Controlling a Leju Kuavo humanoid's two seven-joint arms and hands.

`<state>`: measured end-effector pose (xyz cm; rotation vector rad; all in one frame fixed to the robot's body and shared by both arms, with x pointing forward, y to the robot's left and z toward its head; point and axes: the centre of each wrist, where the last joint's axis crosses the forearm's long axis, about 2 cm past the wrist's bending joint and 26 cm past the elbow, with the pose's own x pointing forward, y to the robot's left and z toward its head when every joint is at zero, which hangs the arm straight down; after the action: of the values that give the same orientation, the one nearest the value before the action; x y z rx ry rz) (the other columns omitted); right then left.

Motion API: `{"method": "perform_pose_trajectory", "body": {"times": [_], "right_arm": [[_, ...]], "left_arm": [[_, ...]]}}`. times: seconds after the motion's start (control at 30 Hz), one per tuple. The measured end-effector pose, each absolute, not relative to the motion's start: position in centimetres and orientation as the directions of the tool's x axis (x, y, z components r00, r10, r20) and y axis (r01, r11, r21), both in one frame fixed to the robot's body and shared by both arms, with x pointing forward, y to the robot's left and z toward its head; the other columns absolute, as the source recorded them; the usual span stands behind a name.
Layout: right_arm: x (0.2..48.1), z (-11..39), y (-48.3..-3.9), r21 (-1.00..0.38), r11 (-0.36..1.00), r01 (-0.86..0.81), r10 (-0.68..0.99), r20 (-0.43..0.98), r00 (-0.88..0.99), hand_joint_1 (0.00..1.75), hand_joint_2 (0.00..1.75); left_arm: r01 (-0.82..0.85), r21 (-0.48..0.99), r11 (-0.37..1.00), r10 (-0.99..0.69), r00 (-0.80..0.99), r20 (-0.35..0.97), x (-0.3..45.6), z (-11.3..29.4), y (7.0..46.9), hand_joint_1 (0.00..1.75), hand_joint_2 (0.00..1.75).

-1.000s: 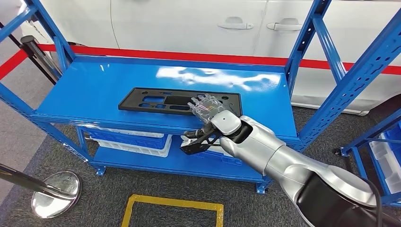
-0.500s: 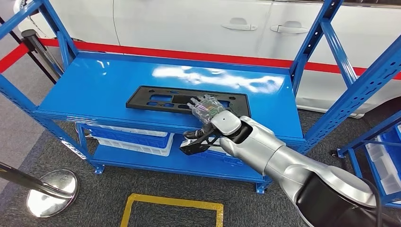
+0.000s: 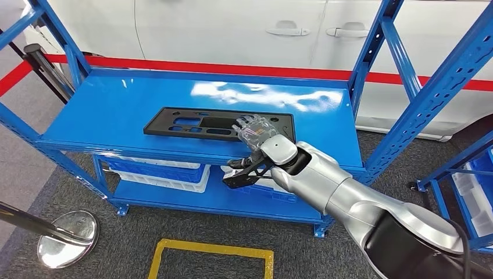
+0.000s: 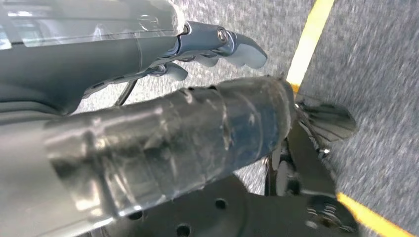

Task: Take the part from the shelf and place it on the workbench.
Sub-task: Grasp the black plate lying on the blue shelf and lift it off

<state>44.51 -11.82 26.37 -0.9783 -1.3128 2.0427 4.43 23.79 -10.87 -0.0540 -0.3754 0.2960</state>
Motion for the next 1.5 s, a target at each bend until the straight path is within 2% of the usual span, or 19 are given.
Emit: {"method": "perform_pose_trajectory", "body": {"times": [1.5], "right_arm": [[44.6, 27.1, -11.2, -0.923, -0.384, -0.032, 0.742, -0.288, -0.606, 0.0, 0.0]], "left_arm": [[-0.263, -0.11, 0.958, 0.286, 0.888, 0.36, 4.4, -10.9, 23.8, 0.0, 0.0]]}}
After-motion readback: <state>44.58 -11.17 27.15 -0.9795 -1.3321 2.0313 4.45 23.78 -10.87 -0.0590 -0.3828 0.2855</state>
